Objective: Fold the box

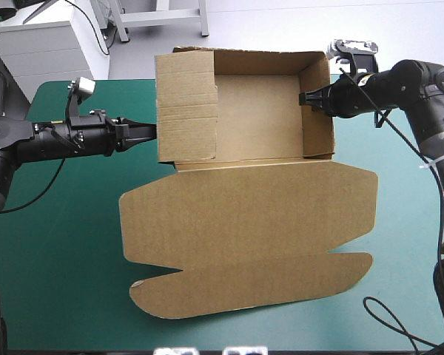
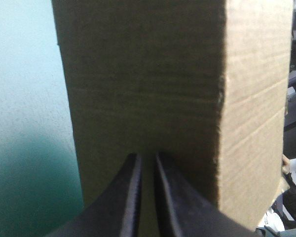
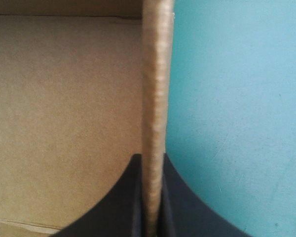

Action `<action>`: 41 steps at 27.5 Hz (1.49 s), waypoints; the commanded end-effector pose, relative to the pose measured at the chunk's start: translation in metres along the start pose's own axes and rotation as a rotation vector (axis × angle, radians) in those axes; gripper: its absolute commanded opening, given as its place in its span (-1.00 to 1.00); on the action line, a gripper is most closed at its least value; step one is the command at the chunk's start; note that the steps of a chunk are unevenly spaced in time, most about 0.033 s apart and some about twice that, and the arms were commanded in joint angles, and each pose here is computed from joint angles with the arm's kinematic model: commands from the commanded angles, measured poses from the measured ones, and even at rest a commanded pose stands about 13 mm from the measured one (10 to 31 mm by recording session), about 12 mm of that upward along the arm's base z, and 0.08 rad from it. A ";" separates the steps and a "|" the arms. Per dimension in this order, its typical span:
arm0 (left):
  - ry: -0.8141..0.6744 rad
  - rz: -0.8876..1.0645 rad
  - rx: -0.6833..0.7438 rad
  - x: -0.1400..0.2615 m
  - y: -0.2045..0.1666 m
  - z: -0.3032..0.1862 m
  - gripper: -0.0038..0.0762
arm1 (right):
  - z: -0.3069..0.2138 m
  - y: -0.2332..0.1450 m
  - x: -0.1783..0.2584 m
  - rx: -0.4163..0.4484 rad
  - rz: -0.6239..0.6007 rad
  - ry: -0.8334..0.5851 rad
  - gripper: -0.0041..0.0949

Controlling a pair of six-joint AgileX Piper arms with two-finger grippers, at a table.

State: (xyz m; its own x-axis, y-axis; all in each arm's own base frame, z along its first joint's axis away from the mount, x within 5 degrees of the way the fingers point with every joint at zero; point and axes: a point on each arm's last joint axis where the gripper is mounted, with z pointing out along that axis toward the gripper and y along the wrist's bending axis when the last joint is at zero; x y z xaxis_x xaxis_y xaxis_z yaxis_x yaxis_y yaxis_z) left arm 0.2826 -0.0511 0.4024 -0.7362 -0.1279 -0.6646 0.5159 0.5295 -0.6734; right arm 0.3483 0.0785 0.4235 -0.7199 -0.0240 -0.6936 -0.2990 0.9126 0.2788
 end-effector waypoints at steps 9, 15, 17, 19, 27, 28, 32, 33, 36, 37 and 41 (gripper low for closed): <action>-0.001 0.037 0.101 -0.001 -0.028 -0.008 0.20 | -0.016 0.021 -0.012 -0.043 -0.013 -0.131 -0.95; -0.001 0.037 0.101 -0.001 -0.028 -0.008 0.20 | 0.007 0.021 -0.011 -0.049 0.008 -0.088 -0.95; -0.001 0.036 0.101 -0.001 -0.028 -0.008 0.21 | 0.015 0.023 -0.010 -0.057 0.009 -0.074 -0.95; -0.001 0.035 0.101 -0.001 -0.028 -0.008 0.21 | 0.022 0.026 -0.009 -0.063 0.003 -0.069 -0.95; 0.027 0.008 0.029 0.001 -0.021 -0.008 0.21 | 0.036 0.050 -0.009 -0.092 -0.052 -0.102 -0.95; 0.031 -0.002 -0.004 0.001 -0.019 -0.008 0.21 | 0.036 0.053 -0.008 -0.096 -0.058 -0.104 -0.95; 0.066 -0.030 -0.122 0.005 -0.008 -0.009 0.20 | 0.036 0.064 -0.007 -0.108 -0.082 -0.105 -0.94; 0.073 -0.035 -0.151 0.005 -0.005 -0.009 0.20 | 0.036 0.066 -0.007 -0.111 -0.084 -0.106 -0.94; 0.092 -0.010 -0.227 0.007 0.002 -0.011 0.20 | 0.037 0.074 -0.004 -0.099 -0.106 -0.100 -0.94; 0.080 -0.042 -0.264 0.006 0.005 -0.011 0.20 | 0.038 0.080 -0.003 -0.095 -0.121 -0.096 -0.94; 0.079 -0.033 -0.339 0.006 0.011 -0.013 0.19 | 0.040 0.094 0.000 -0.110 -0.143 -0.104 -0.94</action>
State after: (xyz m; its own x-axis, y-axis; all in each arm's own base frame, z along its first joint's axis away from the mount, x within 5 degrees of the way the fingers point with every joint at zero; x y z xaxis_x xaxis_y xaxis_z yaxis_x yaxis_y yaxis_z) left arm 0.2837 -0.0320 0.3743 -0.8372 -0.0561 -0.5440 0.3026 0.7810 -0.5463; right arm 0.3577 0.1777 0.3845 -0.6920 -0.1903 -0.6964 -0.4434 0.8733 0.2020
